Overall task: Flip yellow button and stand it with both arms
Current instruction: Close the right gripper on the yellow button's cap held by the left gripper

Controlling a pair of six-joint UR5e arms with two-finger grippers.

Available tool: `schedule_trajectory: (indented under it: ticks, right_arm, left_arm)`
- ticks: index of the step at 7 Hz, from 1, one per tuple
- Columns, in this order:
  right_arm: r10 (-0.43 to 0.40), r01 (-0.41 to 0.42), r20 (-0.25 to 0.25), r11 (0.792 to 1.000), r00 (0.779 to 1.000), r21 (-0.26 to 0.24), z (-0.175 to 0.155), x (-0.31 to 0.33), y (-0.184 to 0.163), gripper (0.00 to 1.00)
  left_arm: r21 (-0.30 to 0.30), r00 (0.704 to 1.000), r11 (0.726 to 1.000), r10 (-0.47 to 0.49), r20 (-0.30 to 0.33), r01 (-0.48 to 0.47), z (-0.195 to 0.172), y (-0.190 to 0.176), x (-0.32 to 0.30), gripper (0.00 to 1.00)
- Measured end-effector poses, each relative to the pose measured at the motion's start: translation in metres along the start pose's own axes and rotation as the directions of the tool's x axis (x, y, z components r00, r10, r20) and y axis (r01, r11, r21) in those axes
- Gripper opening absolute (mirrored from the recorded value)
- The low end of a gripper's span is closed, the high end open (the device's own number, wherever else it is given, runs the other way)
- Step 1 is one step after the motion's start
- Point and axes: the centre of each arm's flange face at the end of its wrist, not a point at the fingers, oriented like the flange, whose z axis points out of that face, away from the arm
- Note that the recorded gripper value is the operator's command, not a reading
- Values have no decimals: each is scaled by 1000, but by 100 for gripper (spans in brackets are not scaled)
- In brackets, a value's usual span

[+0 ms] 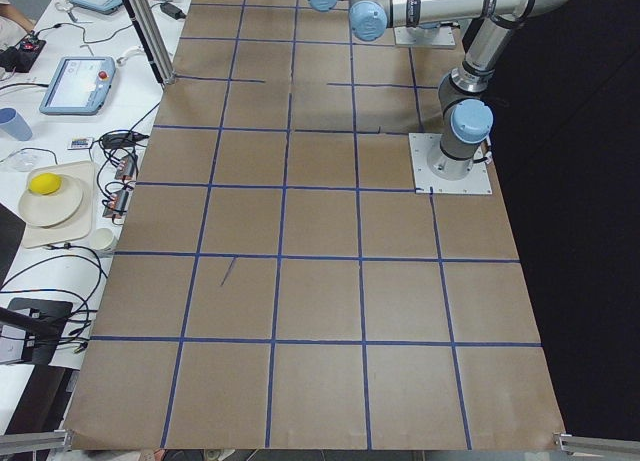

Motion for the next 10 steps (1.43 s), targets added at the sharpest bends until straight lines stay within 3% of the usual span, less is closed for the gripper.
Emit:
schedule_trajectory:
  ticks: [7,8,10]
  right_arm:
    - [62,-63,-27,998,998,-14,3,28,18,98]
    - [59,-59,-27,998,998,-15,3,29,20,88]
    - [58,-59,-25,998,998,-18,3,30,21,48]
  left_arm:
    - [-6,999,999,38,-16,-38,4,1,3,19]
    - [-6,999,999,40,-16,-40,4,2,3,19]
    - [-5,999,999,42,-16,-43,3,3,4,19]
